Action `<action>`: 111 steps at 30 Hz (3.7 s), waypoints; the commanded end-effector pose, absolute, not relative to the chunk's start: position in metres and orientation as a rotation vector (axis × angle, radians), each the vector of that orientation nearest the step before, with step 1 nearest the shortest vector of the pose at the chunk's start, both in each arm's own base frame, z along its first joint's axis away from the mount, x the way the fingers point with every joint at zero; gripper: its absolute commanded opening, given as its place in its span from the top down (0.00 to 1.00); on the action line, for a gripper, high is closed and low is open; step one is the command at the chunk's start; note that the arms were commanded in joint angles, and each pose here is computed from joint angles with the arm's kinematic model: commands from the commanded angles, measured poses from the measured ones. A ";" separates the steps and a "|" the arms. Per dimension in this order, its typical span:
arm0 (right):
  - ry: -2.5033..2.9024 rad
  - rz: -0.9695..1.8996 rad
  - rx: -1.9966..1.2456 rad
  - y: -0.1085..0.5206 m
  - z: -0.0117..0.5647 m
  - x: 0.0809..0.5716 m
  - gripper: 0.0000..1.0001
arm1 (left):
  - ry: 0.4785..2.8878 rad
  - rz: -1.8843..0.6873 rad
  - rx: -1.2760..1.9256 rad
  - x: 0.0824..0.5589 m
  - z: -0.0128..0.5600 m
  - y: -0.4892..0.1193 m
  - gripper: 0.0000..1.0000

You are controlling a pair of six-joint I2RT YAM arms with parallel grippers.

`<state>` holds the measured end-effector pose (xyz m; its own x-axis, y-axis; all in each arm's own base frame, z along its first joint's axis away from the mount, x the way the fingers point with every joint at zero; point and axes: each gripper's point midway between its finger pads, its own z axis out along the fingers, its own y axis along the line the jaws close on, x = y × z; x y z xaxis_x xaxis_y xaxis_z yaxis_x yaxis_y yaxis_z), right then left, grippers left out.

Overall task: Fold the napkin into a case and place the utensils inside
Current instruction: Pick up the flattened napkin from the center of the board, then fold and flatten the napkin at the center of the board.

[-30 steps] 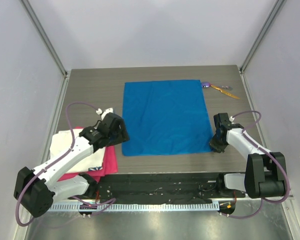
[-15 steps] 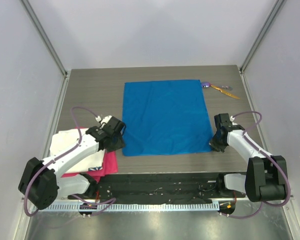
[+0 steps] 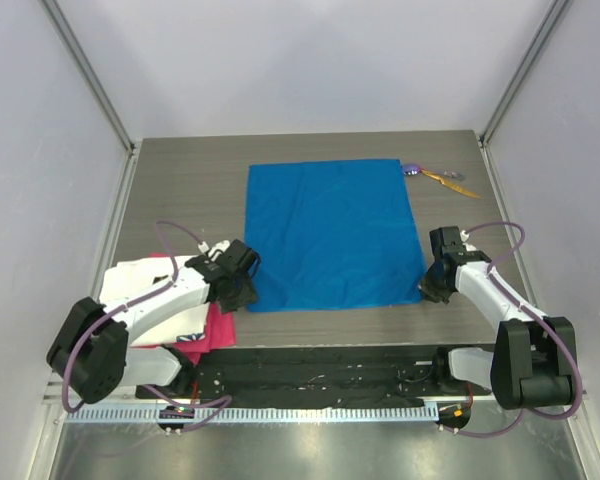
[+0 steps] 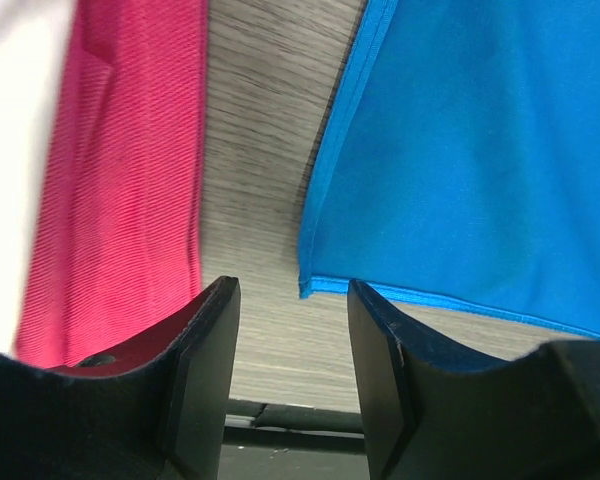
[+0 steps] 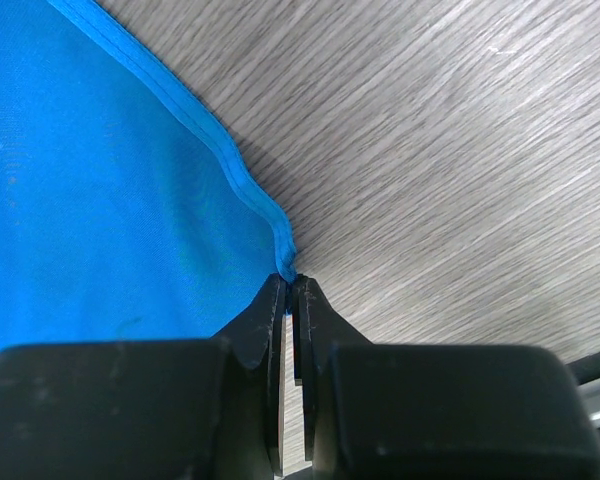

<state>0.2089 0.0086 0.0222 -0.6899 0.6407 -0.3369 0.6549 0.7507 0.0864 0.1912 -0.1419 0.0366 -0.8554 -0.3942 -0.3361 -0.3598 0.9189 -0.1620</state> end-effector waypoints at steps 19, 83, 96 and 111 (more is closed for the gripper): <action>2.432 0.174 0.859 0.025 0.055 0.246 0.99 | 2.636 -0.294 -0.516 0.213 0.043 -0.165 1.00; 1.933 0.250 0.452 0.021 0.196 0.533 0.99 | 2.305 -0.587 -0.453 0.532 0.152 -0.161 1.00; 2.231 0.231 0.714 0.008 0.156 0.395 0.99 | 2.511 -0.726 -0.482 0.389 0.151 -0.160 1.00; 2.449 0.130 0.836 0.007 0.062 0.267 0.99 | 2.741 -0.683 -0.493 0.271 0.063 -0.175 1.00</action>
<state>0.2759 0.0126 0.0691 -0.6766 0.5711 -0.4648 0.5007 0.8197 0.2783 0.2710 -0.1738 0.0690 -0.9128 -0.3726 -0.1671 -0.2474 0.8302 -0.4995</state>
